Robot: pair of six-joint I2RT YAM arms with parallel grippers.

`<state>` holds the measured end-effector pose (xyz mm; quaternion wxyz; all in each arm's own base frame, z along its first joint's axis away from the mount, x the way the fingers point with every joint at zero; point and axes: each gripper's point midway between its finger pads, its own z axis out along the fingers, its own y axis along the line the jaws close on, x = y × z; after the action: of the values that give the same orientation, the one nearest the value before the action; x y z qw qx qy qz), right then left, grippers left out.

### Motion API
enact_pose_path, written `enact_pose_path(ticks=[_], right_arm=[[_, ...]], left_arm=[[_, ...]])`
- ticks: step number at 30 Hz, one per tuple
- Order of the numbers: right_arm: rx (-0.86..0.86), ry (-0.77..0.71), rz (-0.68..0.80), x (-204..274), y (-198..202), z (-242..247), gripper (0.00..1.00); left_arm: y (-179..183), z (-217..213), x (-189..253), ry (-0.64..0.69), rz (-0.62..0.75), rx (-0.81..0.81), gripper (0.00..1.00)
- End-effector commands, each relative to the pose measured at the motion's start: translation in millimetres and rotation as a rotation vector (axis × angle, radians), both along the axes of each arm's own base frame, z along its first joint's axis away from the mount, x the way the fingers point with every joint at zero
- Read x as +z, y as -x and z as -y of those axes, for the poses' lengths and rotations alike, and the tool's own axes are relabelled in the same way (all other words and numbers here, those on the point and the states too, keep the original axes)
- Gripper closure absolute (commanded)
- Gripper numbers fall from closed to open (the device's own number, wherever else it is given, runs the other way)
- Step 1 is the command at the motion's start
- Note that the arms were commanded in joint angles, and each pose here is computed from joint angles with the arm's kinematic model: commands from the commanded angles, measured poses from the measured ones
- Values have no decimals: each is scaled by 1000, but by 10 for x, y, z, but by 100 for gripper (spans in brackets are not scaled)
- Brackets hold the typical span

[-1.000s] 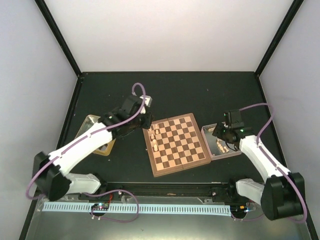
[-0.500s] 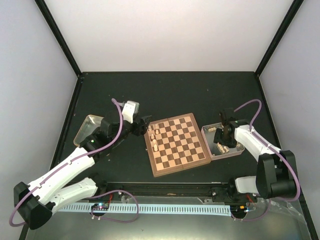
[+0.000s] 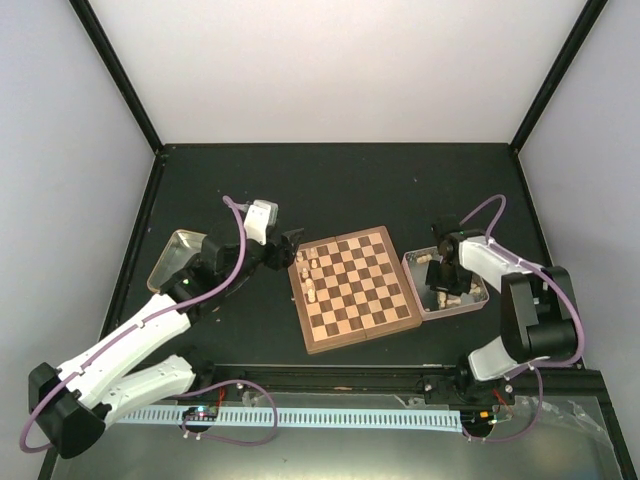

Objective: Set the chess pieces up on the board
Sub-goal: Pick up the chess piece from the storage box.

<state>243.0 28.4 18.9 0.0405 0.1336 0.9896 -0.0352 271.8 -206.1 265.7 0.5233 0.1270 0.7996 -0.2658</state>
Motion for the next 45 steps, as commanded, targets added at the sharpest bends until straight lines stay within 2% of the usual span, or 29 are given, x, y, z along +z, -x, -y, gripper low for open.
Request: enact_pose_path(ticks=[1, 6, 9, 13, 16, 20, 27, 30, 33, 38, 45], right_arm=[[5, 55, 24, 59, -113, 76, 76], [-5, 42, 71, 93, -230, 48, 88], [-15, 2, 144, 195, -330, -19, 90], [-59, -84, 311, 506, -483, -123, 90], [-86, -207, 456, 816, -578, -286, 89], [-87, -487, 591, 1230, -630, -720, 89], [-157, -922, 703, 1876, -567, -1434, 89], [-252, -1052, 678, 1965, -510, -1614, 89], [-394, -1165, 573, 1891, -435, -1763, 89], [-535, -1275, 384, 1841, -331, -2013, 89], [-575, -1368, 259, 1924, -251, -2284, 88]], left_arm=[[-66, -8, 36, 6, 22, 17, 27], [-69, -21, 40, 3, 21, 22, 27], [-60, -11, 47, 7, 21, 13, 26], [-28, 78, 39, 27, 8, -35, 25], [30, 236, 29, 60, -22, -118, 22], [122, 491, -1, 103, -83, -255, 19], [226, 867, -99, 247, -200, -423, 16], [267, 952, -108, 311, -206, -447, 17], [287, 972, -43, 353, -107, -412, 18], [230, 935, -35, 341, 52, -293, 23], [278, 1053, -26, 291, 167, -280, 37]])
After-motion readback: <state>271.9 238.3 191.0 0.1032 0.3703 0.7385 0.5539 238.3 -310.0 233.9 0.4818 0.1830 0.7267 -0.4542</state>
